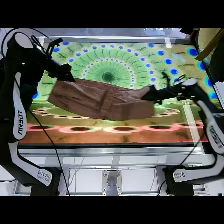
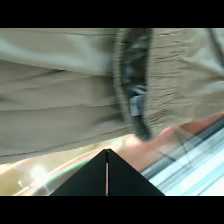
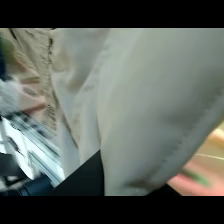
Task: Fold the clothes and pants, and hang the long-sleeved shirts on hangers.
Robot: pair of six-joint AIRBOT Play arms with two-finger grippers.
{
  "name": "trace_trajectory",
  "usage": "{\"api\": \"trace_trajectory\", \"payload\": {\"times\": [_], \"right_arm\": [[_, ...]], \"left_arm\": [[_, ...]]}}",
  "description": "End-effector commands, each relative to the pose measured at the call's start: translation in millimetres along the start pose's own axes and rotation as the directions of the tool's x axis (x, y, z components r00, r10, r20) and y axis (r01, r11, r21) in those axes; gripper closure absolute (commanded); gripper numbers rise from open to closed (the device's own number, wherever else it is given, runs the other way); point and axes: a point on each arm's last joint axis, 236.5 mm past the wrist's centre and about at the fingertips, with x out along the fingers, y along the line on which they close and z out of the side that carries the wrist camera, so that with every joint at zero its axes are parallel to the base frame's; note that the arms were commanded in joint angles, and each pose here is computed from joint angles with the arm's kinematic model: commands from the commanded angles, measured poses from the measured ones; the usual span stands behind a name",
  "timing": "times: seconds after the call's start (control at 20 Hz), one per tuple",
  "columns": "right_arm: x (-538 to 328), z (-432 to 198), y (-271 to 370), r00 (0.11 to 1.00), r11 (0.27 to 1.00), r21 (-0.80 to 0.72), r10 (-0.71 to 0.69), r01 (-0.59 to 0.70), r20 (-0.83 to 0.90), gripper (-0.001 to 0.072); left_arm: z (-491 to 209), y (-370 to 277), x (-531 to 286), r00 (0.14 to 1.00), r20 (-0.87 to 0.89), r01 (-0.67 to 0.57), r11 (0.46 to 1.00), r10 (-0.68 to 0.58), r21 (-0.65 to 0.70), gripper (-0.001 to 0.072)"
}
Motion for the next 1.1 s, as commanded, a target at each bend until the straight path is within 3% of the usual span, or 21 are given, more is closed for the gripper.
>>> {"api": "trace_trajectory", "payload": {"times": [0.0, 0.1, 0.2, 0.35, 0.7, 1.05], "right_arm": [[-86.8, -48.6, -20.4, 0.989, 0.989, 0.025, -0.142, 0.143, -0.041, 0.0672], [-128.8, -68.6, -27.5, 0.983, 0.981, 0.063, -0.184, 0.184, -0.006, 0.0671], [-155.0, -77.3, -30.3, 0.977, 0.972, 0.121, -0.21, 0.202, 0.05, 0.0672], [-164.7, -70.0, -25.5, 0.968, 0.967, 0.154, -0.222, 0.203, 0.119, 0.0671], [-144.3, -23.8, 31.9, 0.933, 0.963, 0.044, -0.267, 0.265, 0.239, 0.0671], [-91.2, -30.2, 66.1, 0.915, 0.935, 0.006, -0.35, 0.356, 0.203, 0.0671]], "left_arm": [[-7.1, -38.1, 11.8, 0.999, -0.041, -0.001, 0.996, 0.005, 0.087, 0.0699], [-11.4, -60.4, 28.0, 0.998, -0.043, -0.043, 0.988, 0.05, 0.15, 0.0699], [1.5, -88.4, 54.2, 0.994, 0.066, -0.098, 0.97, 0.085, 0.222, 0.0699], [14.6, -136.5, 116.4, 0.977, 0.208, -0.102, 0.962, 0.049, 0.255, 0.0699], [-19.2, -214.9, 271.2, 0.981, 0.178, 0.025, 0.96, -0.077, 0.279, 0.0698], [-42.0, -211.3, 313.6, 0.991, 0.109, 0.043, 0.966, -0.072, 0.253, 0.0697]]}}
